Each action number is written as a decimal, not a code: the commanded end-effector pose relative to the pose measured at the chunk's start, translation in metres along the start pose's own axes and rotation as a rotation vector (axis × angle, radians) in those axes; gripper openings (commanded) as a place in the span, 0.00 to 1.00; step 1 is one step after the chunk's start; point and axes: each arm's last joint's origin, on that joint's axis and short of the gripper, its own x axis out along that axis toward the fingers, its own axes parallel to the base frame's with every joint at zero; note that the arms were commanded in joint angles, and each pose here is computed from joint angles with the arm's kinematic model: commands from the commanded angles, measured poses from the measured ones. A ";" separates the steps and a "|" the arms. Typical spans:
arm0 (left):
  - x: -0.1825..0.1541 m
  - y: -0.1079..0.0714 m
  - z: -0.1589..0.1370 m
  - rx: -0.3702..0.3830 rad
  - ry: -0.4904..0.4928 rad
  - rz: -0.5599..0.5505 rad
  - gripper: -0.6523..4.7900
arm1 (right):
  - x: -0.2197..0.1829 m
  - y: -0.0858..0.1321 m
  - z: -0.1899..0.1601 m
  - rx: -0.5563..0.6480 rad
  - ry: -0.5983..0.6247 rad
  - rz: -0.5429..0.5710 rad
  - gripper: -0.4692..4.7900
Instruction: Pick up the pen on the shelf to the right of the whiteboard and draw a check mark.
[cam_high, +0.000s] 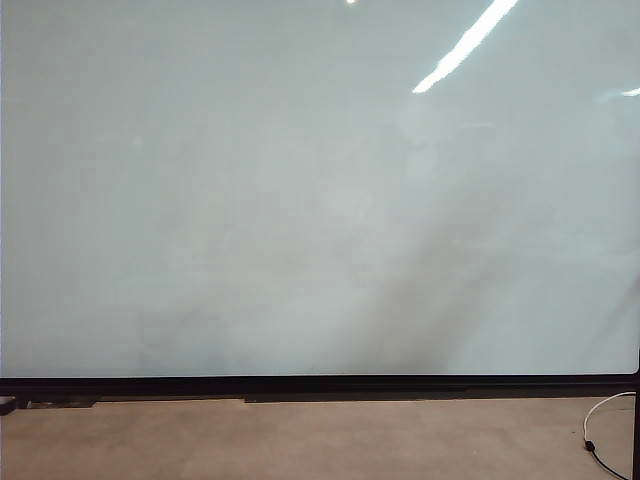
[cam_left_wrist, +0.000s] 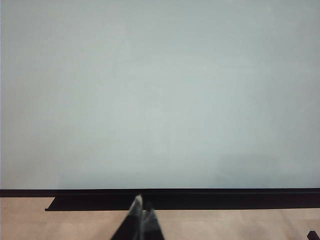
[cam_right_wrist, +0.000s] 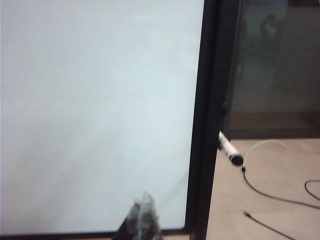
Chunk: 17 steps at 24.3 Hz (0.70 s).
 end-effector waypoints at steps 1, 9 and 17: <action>0.000 0.000 0.002 0.005 -0.014 -0.001 0.11 | 0.000 -0.001 0.001 0.045 0.001 -0.027 0.07; 0.000 0.000 0.002 0.005 -0.014 -0.001 0.11 | -0.001 -0.006 -0.001 -0.014 0.023 -0.210 0.07; 0.000 0.000 0.002 0.005 -0.014 -0.001 0.11 | -0.001 -0.006 0.000 -0.057 0.022 -0.215 0.46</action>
